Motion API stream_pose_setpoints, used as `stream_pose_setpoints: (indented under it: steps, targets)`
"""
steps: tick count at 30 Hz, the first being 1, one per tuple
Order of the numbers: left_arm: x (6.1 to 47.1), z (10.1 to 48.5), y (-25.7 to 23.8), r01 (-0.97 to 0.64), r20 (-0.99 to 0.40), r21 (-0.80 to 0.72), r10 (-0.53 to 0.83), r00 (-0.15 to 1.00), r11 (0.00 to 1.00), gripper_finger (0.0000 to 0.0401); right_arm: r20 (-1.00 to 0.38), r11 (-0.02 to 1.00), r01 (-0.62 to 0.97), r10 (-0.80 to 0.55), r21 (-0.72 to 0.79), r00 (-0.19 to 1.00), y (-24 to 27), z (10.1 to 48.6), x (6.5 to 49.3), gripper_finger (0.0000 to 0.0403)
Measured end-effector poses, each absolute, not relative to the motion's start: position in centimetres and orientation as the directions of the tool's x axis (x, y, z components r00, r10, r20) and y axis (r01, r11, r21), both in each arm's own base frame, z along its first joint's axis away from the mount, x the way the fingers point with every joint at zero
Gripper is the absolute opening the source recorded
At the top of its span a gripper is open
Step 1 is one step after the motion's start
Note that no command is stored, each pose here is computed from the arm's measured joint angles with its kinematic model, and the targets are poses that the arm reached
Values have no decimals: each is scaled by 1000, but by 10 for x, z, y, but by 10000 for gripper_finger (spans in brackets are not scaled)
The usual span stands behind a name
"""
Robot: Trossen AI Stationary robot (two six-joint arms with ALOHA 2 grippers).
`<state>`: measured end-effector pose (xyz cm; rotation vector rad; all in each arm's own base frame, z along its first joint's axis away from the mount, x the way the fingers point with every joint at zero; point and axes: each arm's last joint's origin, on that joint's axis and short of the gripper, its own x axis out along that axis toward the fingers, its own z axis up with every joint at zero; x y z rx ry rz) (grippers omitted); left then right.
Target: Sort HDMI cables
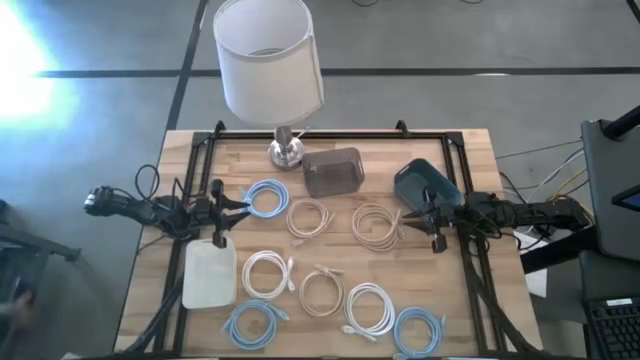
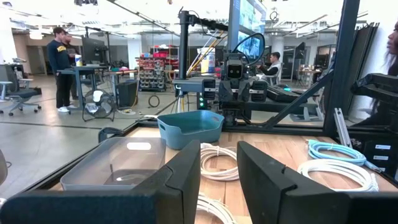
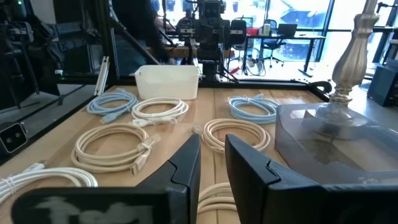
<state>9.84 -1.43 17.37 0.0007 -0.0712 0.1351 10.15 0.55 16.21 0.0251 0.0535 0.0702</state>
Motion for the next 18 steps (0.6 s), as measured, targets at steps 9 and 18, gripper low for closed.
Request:
stream_pose_setpoints:
  steps: [9,18]
  targets:
    - [98,174,-14,-135,71,-4,135,988,991,110,-53,997,-70,71,27,996,6,162,101,83]
    - [98,174,-14,-135,71,-4,135,988,991,110,-53,997,-70,71,27,996,6,162,101,81]
